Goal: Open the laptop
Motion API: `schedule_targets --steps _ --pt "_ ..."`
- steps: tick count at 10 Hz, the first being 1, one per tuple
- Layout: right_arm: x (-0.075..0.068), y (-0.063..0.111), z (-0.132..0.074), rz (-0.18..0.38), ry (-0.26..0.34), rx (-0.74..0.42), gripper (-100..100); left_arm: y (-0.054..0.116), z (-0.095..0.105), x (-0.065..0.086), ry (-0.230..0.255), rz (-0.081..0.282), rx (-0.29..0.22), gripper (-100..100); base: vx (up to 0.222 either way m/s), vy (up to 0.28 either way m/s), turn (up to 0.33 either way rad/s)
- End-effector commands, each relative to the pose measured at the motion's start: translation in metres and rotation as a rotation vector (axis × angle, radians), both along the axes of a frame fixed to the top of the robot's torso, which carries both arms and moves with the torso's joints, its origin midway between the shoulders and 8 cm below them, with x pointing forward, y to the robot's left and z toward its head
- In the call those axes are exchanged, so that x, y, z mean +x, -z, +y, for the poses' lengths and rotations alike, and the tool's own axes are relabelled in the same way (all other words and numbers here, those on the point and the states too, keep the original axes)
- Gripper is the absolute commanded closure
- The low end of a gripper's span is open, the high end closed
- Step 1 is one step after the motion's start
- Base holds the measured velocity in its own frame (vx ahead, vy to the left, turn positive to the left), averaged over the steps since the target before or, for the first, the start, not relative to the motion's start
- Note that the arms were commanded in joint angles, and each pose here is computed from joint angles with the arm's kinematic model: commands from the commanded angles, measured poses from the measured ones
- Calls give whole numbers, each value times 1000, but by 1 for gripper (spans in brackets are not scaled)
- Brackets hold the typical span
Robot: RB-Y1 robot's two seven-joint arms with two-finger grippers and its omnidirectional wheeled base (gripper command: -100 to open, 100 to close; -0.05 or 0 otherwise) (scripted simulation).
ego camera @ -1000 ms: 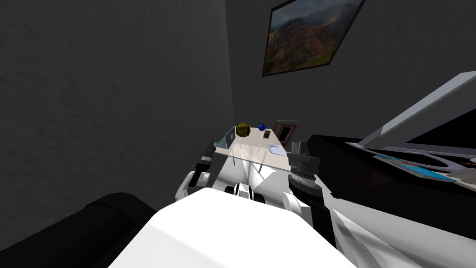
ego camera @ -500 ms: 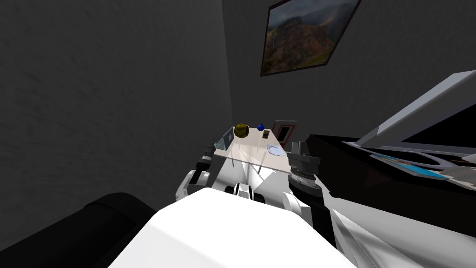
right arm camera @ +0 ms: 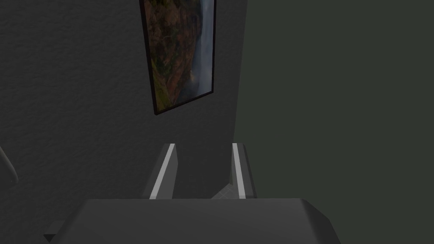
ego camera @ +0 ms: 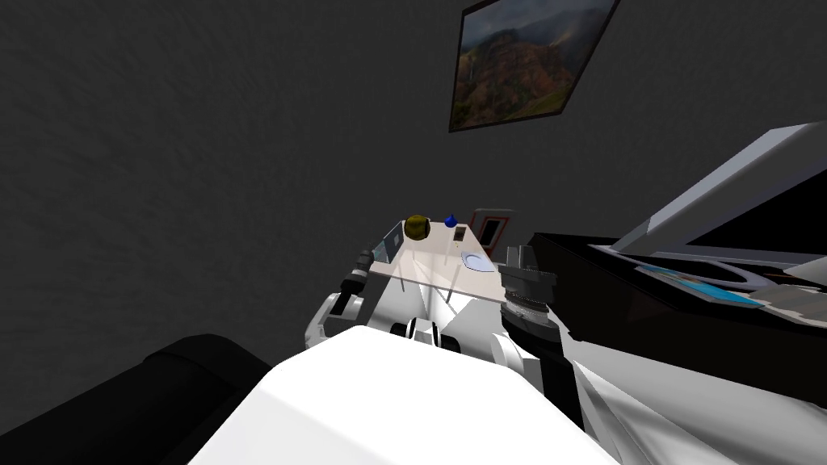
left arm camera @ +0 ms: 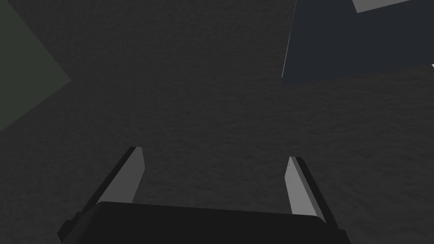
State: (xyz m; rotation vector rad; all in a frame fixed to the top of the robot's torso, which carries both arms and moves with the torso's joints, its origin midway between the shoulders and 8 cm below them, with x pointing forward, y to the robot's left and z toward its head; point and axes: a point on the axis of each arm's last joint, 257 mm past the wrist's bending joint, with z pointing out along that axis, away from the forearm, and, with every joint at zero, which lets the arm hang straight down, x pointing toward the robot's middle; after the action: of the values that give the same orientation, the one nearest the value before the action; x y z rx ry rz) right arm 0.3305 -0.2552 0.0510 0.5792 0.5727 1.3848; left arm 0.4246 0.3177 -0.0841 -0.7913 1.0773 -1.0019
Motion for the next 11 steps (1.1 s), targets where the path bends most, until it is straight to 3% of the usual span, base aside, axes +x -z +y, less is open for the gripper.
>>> schedule_targets --steps 1,11 --pt "0 0 0 0 0 0 0 11 9 5 -24 49 29 -100 46 -9 -45" --pt "0 0 0 0 0 0 0 50 52 22 -132 236 158 -100 63 -10 -50"
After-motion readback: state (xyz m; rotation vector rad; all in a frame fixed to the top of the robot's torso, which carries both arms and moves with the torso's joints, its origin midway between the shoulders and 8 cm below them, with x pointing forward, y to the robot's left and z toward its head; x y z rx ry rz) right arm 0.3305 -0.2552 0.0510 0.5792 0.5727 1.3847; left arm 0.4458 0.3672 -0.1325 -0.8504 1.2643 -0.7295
